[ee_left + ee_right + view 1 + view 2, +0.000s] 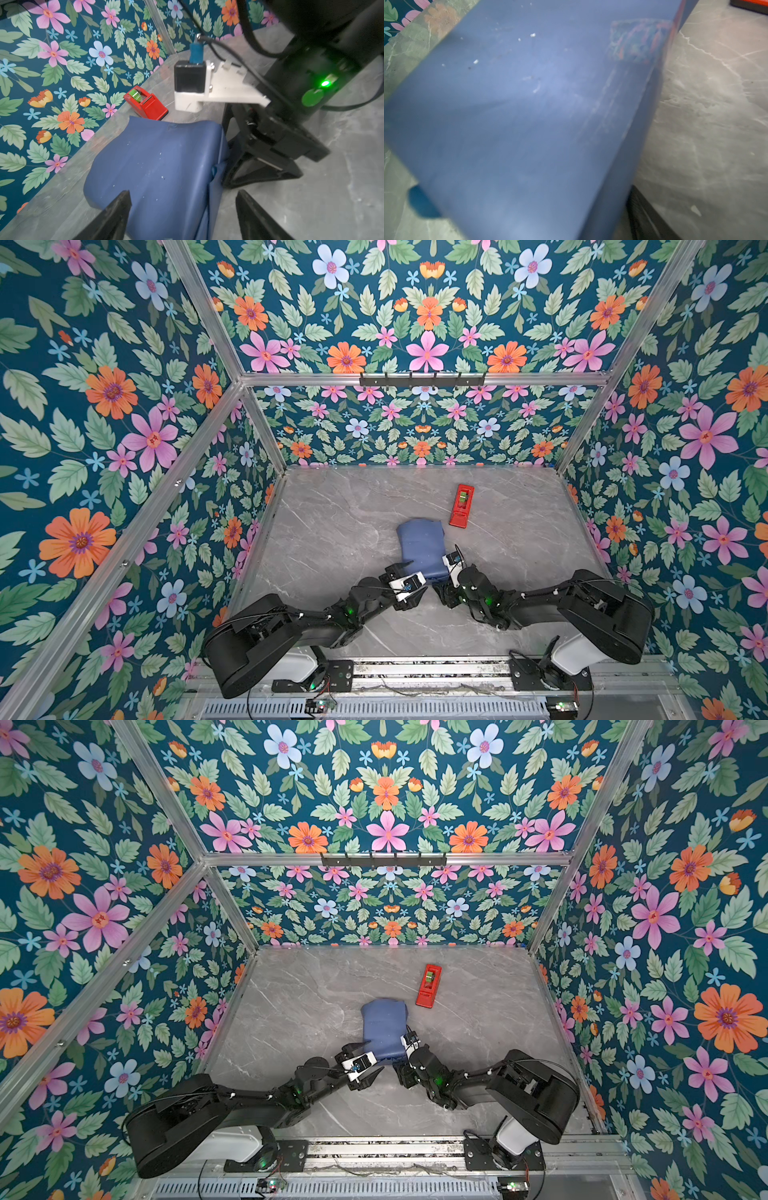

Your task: Wrap the gift box in paper

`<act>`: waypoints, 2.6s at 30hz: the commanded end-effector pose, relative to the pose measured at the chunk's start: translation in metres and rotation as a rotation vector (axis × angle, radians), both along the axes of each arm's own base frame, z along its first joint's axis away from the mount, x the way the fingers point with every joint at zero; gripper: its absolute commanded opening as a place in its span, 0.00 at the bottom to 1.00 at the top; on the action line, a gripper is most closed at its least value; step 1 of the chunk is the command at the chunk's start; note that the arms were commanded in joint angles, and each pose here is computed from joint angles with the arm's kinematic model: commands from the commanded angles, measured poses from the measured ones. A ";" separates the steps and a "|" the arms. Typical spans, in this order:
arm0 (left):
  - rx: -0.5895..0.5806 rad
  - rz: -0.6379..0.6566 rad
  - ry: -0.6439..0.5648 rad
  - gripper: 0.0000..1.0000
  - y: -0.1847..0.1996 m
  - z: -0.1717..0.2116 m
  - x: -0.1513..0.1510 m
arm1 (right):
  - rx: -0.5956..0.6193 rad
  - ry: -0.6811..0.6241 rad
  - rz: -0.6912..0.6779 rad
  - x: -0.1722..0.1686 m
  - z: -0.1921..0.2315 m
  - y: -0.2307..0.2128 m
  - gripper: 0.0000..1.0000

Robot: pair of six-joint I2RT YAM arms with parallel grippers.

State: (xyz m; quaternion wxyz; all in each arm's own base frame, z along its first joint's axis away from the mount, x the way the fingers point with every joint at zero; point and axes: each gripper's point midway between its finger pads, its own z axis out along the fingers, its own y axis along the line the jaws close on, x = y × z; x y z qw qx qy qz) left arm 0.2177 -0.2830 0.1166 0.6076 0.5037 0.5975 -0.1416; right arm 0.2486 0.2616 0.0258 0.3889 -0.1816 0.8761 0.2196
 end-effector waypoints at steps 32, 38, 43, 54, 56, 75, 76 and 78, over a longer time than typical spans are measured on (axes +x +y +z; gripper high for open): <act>0.246 -0.070 -0.088 0.81 -0.010 -0.060 0.030 | 0.028 -0.002 -0.042 0.007 0.006 -0.001 0.65; 0.256 -0.074 -0.084 0.77 -0.010 -0.063 0.030 | 0.067 -0.008 -0.059 0.012 0.017 -0.001 0.71; 0.271 -0.077 -0.080 0.76 -0.010 -0.066 0.030 | 0.099 -0.012 -0.056 0.015 0.026 0.001 0.73; 0.277 -0.081 -0.069 0.75 -0.011 -0.068 0.030 | 0.175 -0.002 -0.029 0.013 0.041 0.011 0.77; 0.279 -0.080 -0.068 0.75 -0.011 -0.069 0.030 | 0.199 0.004 -0.036 0.015 0.045 0.010 0.77; 0.275 -0.072 -0.073 0.75 -0.011 -0.066 0.032 | 0.308 0.209 -0.071 0.019 0.082 -0.023 0.83; 0.275 -0.071 -0.073 0.74 -0.011 -0.065 0.033 | 0.308 0.242 -0.085 0.024 0.080 -0.023 0.83; 0.275 -0.071 -0.076 0.74 -0.012 -0.065 0.033 | 0.304 0.288 -0.106 0.032 0.077 -0.021 0.83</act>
